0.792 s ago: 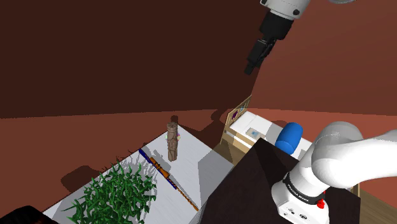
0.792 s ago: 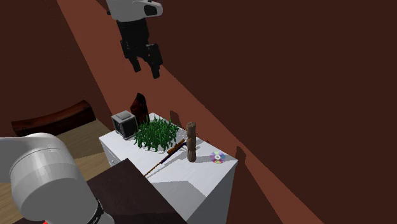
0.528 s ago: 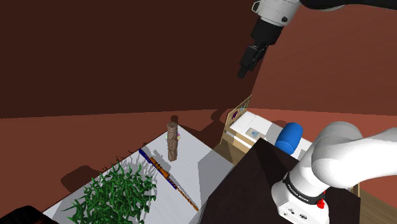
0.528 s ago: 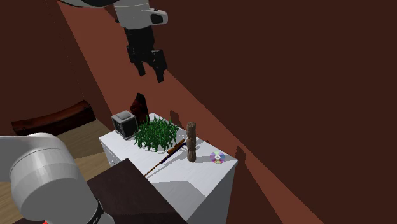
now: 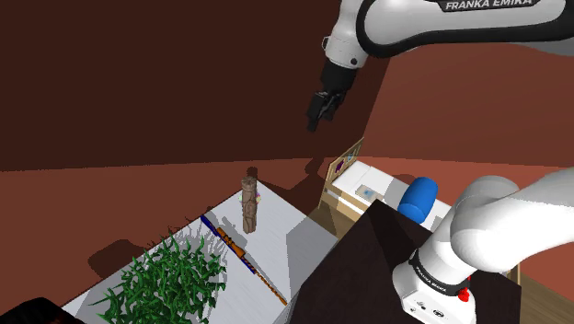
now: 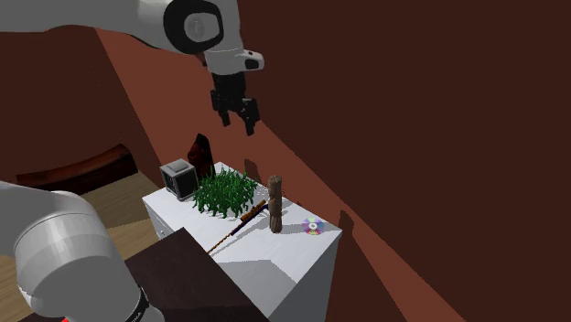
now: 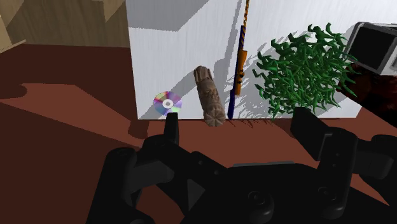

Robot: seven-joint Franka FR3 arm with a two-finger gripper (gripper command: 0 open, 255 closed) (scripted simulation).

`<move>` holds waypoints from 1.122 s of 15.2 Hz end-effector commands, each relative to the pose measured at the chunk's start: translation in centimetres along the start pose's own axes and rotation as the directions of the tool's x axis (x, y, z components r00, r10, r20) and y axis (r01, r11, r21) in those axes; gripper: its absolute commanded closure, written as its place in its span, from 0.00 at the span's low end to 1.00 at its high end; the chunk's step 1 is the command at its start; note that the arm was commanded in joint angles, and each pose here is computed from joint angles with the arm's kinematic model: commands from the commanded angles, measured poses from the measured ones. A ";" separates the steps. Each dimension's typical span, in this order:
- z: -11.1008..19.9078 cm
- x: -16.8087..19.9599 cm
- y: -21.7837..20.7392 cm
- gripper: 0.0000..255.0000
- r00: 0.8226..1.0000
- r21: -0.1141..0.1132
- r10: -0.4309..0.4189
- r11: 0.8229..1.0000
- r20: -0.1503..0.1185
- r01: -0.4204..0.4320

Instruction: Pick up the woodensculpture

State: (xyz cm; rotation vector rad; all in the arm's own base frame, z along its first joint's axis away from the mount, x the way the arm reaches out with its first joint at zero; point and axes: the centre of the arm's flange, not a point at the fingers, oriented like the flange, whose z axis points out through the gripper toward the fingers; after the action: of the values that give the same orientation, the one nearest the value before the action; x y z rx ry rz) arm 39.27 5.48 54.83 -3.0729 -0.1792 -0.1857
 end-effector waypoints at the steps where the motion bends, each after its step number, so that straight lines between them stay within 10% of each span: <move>1: 2.7 1.5 -0.3 0.00 1.000 0.001 0.003 1.000 0.009 -0.003; 17: 20.7 13.5 -2.1 0.00 0.996 0.003 0.029 1.000 0.087 -0.030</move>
State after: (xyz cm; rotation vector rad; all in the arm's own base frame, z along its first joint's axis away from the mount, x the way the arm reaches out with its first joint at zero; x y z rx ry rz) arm 54.06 10.33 37.24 -3.0789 -0.1406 -0.0571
